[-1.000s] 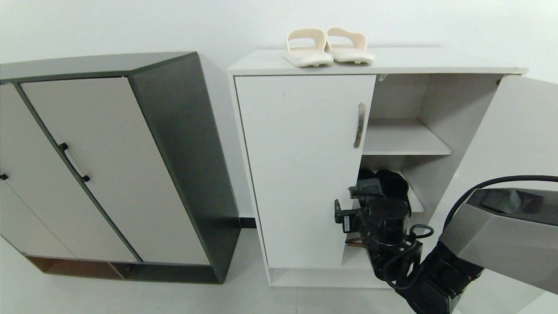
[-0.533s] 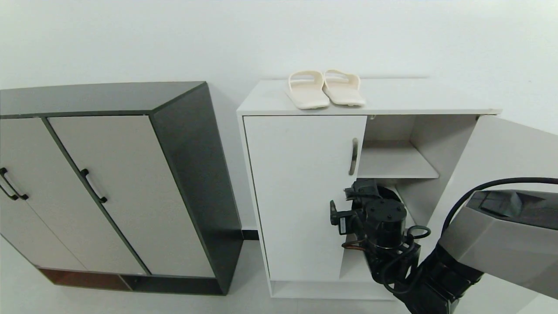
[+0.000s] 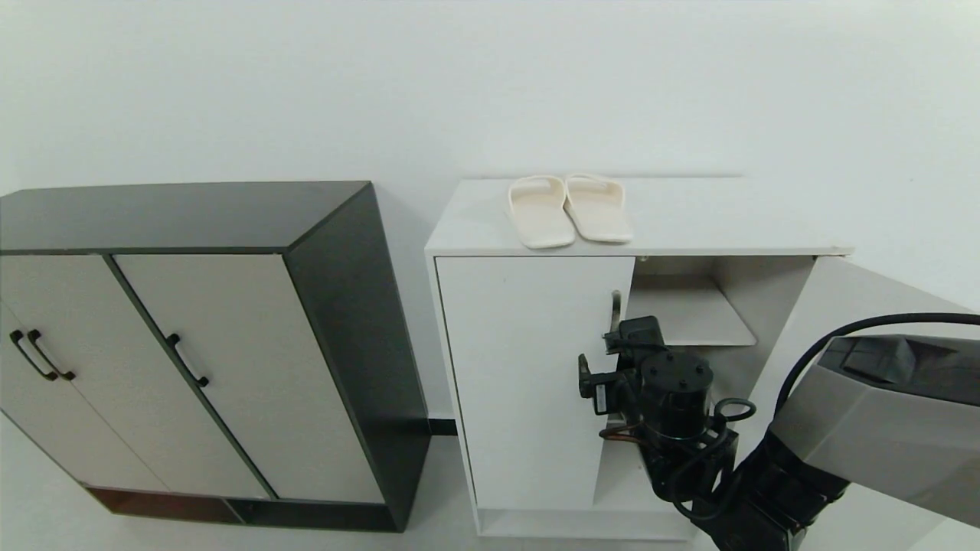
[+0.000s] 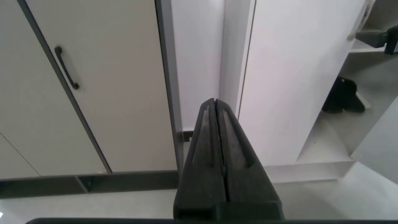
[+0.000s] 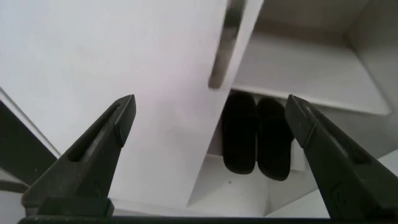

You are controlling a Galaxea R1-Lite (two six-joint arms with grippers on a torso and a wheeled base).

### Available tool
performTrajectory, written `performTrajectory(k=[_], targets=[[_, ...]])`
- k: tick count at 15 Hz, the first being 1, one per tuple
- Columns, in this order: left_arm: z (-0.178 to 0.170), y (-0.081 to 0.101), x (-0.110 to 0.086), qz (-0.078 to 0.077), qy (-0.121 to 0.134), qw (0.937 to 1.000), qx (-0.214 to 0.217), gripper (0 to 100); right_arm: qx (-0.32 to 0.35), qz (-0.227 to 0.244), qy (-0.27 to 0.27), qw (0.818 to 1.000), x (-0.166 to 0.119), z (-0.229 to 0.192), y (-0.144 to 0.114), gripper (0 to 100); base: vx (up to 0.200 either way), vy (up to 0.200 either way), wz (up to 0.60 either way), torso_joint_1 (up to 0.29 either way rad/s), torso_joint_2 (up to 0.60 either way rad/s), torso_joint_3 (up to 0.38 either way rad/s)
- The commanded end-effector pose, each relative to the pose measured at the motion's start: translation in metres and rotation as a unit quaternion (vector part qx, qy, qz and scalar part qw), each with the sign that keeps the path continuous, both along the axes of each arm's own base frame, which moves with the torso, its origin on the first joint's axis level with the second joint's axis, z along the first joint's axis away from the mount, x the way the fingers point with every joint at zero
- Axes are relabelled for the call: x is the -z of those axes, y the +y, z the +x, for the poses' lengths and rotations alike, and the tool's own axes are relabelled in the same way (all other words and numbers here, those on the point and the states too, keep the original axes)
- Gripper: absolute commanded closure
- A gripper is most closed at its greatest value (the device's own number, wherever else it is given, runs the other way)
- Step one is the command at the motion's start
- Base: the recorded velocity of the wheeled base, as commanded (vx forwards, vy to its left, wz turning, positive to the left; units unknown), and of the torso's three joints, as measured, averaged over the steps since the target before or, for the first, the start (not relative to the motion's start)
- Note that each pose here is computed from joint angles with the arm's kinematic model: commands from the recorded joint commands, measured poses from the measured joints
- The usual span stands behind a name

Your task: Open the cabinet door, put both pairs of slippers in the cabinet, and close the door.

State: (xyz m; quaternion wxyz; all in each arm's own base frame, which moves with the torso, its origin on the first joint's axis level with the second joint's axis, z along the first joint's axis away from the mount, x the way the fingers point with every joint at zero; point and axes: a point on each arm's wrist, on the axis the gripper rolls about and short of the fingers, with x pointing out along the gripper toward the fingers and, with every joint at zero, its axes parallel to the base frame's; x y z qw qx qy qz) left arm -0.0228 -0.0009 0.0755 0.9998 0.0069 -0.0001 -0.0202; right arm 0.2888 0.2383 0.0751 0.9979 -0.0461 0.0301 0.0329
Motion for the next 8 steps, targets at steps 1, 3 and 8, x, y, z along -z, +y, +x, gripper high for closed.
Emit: performTrajectory(k=[1,3,8], targets=[[0.0001,0.0,0.0,0.0,0.001,1.0,0.0,100,-0.001,0.0,0.0,1.0,-0.0003,-0.0004,-0.0002,0,0.0,0.0,0.0,0.188,-0.5,-0.315],[0.0001,0.0,0.0,0.0,0.001,1.0,0.0,100,-0.001,-0.001,0.001,1.0,0.0003,-0.0008,-0.0005,0,0.0,0.0,0.0,0.207,-0.52,-0.32],[0.0001,0.0,0.0,0.0,0.001,1.0,0.0,100,-0.001,-0.002,0.002,1.0,0.0001,-0.0015,-0.0012,0,0.0,0.0,0.0,0.223,-0.54,-0.316]])
